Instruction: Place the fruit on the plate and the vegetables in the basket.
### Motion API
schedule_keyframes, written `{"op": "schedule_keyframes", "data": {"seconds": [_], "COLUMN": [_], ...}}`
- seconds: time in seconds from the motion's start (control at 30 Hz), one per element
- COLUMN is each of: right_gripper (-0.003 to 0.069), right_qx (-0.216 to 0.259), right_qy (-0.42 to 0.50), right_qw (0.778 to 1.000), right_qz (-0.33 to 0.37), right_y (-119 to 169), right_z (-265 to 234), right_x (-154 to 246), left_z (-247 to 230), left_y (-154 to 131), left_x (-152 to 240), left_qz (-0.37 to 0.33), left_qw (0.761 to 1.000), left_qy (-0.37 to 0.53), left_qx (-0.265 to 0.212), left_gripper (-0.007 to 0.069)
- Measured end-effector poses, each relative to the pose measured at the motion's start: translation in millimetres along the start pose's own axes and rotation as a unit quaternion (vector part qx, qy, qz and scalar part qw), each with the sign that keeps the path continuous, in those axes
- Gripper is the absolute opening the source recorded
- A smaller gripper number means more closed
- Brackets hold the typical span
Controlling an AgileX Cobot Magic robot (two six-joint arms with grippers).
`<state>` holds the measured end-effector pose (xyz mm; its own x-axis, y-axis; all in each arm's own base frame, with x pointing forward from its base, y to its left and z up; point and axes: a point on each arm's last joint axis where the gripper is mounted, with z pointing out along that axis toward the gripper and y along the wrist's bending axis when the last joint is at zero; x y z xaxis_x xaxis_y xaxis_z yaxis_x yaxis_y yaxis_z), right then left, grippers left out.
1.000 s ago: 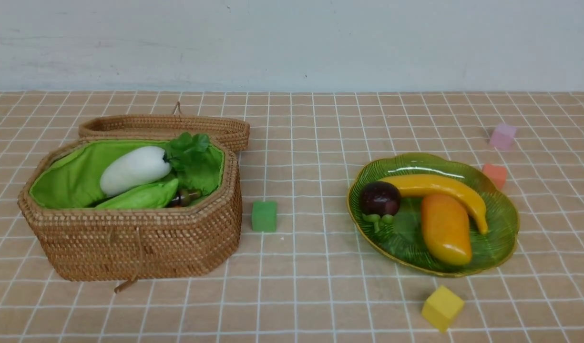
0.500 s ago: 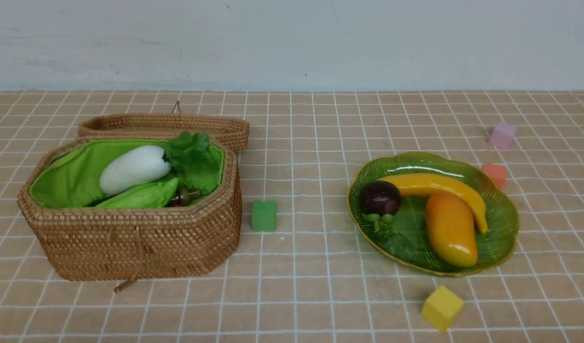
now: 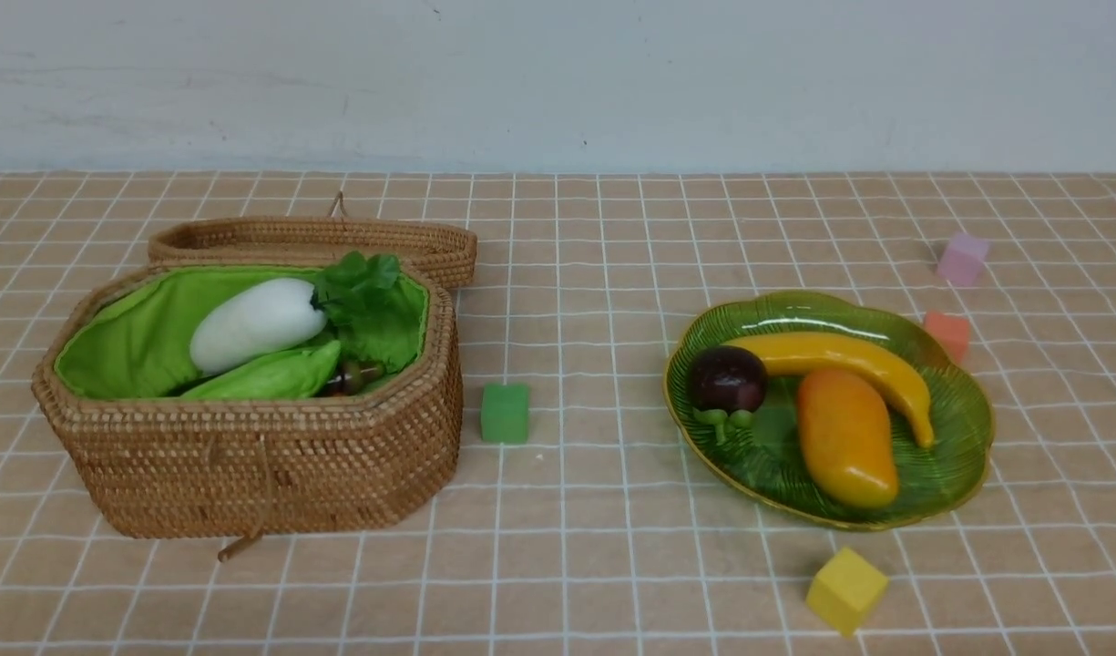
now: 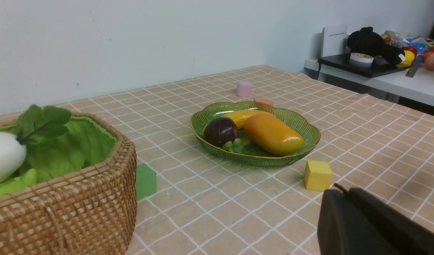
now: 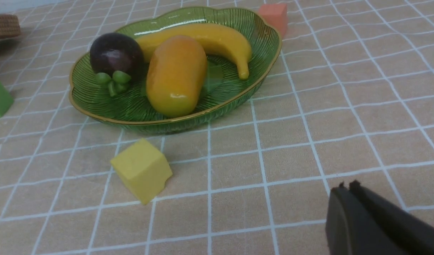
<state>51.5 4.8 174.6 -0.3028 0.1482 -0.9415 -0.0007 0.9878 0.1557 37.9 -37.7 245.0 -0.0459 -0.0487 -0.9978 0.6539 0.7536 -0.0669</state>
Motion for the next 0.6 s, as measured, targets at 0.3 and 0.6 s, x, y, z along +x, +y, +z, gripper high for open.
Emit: {"op": "schedule_keyframes", "data": {"seconds": [0.3,0.6], "right_gripper": [-0.0007,-0.0002], "right_qx": [0.000,0.000], "right_qy": [0.000,-0.001], "right_qw": [1.000,1.000], "right_qz": [0.000,0.000], "right_y": [0.0,0.0], "right_z": [0.0,0.0], "right_x": [-0.1,-0.2], "left_z": [0.0,0.0], "left_y": [0.0,7.2], "left_x": [0.0,9.5], "left_qz": [0.000,0.047], "left_qw": [1.000,0.997], "left_qy": [0.000,0.008], "left_qx": [0.000,-0.053], "left_gripper": [-0.0013,-0.0006]}}
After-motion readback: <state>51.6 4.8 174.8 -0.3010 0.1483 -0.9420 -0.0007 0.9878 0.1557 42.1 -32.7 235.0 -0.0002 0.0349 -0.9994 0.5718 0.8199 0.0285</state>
